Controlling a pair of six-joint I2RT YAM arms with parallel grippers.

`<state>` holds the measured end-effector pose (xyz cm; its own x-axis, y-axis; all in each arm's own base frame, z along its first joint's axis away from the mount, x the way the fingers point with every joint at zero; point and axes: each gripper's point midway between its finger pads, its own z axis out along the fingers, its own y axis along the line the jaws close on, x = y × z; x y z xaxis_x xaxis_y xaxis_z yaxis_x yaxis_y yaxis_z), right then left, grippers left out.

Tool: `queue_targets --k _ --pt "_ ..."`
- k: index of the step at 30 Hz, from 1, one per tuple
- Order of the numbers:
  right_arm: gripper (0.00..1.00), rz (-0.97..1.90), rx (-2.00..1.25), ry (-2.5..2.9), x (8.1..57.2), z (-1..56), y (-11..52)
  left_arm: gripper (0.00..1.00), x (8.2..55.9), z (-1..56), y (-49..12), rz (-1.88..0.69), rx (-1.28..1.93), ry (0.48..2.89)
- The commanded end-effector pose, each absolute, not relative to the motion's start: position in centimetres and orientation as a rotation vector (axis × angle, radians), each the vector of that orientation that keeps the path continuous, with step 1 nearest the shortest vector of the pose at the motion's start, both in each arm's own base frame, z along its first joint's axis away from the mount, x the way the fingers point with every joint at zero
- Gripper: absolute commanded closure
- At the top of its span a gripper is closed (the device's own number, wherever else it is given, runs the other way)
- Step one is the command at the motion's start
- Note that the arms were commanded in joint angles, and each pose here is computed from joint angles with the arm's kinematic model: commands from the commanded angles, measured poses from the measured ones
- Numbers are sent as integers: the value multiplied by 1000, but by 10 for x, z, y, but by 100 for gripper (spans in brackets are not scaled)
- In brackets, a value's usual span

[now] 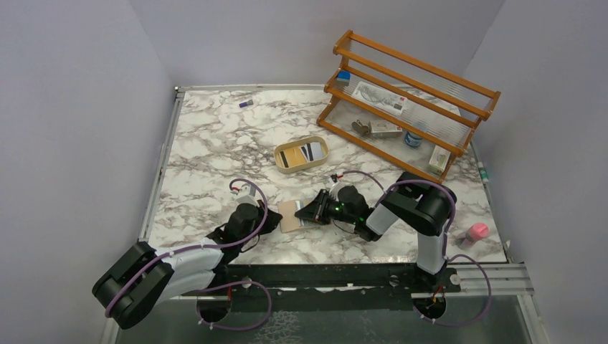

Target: Take the credit cards out of the card holder

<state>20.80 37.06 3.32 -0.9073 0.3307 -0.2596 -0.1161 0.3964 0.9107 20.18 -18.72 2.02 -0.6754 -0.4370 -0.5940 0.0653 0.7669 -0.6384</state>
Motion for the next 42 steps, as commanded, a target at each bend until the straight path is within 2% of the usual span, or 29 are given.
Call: queue_targets --k 1,11,16,42 --pt "83 1532 214 2194 218 39 370 100 181 -12 -170 -723 -242 2300" --pt "88 1542 191 2200 217 38 373 100 181 -12 -170 -721 -242 2301" --pt "99 1566 174 2201 216 36 377 100 181 -14 -170 -717 -240 2306" --pt "99 1478 248 2206 224 33 339 100 181 -18 -167 -693 -251 2315"
